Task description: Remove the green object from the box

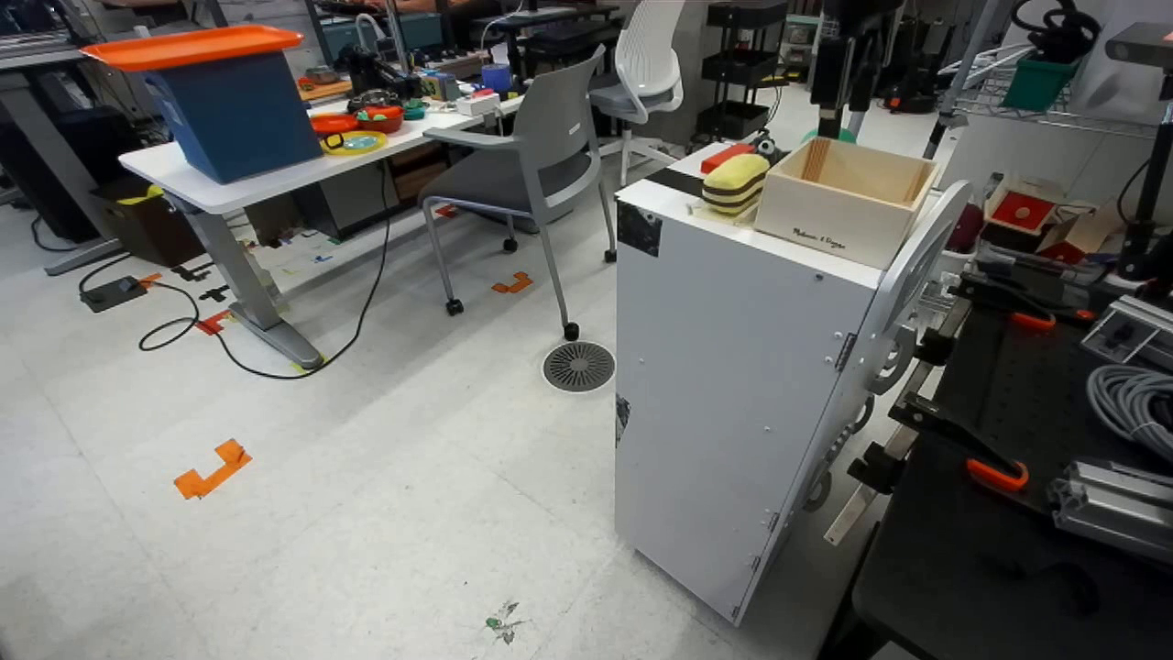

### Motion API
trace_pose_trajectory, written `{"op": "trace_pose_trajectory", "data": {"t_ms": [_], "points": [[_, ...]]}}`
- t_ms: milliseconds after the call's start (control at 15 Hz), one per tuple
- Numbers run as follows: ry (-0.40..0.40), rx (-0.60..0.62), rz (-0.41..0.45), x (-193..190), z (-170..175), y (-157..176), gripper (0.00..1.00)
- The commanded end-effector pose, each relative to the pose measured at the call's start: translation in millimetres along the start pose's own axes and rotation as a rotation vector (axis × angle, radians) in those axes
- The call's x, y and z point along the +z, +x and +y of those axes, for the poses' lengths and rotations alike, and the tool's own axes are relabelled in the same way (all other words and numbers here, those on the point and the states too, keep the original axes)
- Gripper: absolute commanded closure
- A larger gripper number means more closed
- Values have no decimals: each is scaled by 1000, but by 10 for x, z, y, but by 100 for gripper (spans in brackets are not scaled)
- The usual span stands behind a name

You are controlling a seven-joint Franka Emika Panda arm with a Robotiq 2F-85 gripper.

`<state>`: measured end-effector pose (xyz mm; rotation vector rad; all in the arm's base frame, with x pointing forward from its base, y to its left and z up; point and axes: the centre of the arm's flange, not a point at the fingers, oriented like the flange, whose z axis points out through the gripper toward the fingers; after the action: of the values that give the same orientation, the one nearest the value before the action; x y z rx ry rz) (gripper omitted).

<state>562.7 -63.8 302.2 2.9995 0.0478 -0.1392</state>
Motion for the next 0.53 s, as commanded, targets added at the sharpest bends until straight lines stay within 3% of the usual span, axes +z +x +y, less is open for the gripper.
{"op": "trace_pose_trajectory", "data": {"t_ms": [0,467], "points": [[4,-28,7,-180,-79,-120,0],[5,-62,34,-342,-195,-205,0]]}}
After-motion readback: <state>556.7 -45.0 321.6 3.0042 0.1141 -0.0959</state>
